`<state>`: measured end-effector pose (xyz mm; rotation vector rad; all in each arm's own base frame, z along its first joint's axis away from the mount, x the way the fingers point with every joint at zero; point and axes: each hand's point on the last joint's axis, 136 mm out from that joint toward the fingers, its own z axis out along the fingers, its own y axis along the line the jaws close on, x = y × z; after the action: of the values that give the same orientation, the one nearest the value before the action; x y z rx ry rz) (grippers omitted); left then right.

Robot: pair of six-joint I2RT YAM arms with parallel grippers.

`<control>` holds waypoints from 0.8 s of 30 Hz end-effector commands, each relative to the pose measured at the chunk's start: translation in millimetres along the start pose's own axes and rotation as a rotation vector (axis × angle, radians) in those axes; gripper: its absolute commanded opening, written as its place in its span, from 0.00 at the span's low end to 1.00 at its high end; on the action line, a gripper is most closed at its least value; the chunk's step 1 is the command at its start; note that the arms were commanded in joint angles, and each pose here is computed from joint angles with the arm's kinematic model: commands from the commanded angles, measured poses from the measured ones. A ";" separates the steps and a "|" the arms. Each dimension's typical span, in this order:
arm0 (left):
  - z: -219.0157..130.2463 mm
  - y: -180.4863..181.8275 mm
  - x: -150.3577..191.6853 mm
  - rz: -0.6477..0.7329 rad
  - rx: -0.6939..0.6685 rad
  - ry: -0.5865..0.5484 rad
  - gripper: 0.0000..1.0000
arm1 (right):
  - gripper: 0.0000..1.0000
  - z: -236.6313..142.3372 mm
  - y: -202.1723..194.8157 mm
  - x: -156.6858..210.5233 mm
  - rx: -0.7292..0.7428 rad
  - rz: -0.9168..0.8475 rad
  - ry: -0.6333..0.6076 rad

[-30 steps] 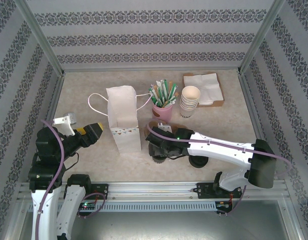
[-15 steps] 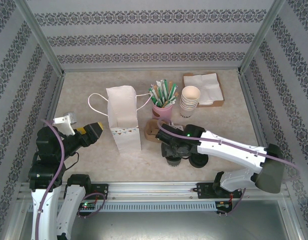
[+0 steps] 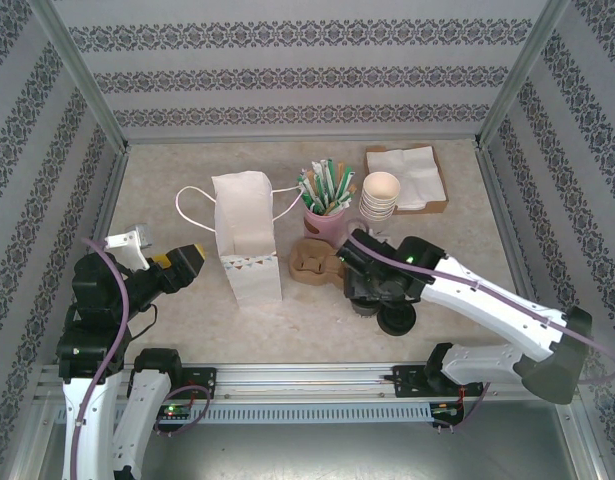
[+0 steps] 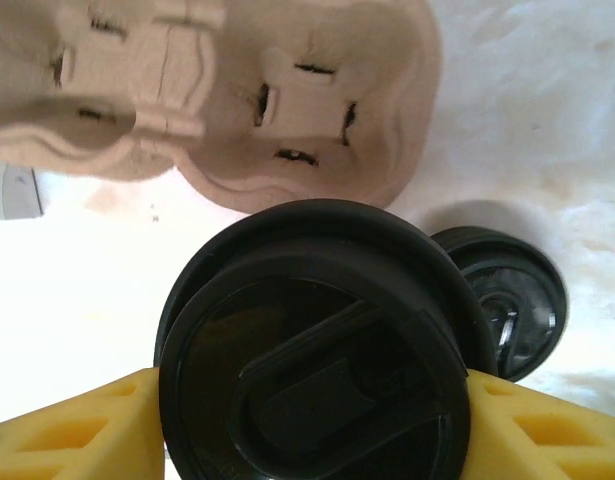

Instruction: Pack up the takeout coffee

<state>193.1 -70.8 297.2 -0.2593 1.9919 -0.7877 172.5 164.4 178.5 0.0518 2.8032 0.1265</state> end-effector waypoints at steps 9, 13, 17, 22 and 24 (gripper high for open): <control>-19.2 -25.9 -18.0 0.070 0.043 -0.035 0.81 | 0.64 -14.5 -46.8 -41.9 0.010 0.092 -0.088; -21.6 -33.4 -20.8 0.076 0.071 -0.038 0.80 | 0.64 -3.6 -64.1 -51.0 0.008 0.156 -0.086; -18.9 -39.8 -21.9 0.065 0.111 -0.029 0.79 | 0.65 2.6 -83.1 -65.5 0.024 0.206 -0.123; -17.1 -42.0 -22.2 0.057 0.129 -0.028 0.79 | 0.65 28.8 -94.2 -74.5 -0.022 0.300 -0.110; -16.3 -41.7 -21.8 0.054 0.131 -0.025 0.79 | 0.66 37.5 -98.0 -76.4 -0.015 0.315 -0.105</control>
<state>184.5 -82.8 335.5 -0.1620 1.9373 -0.8495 242.6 58.9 163.2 0.5156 2.6881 0.1461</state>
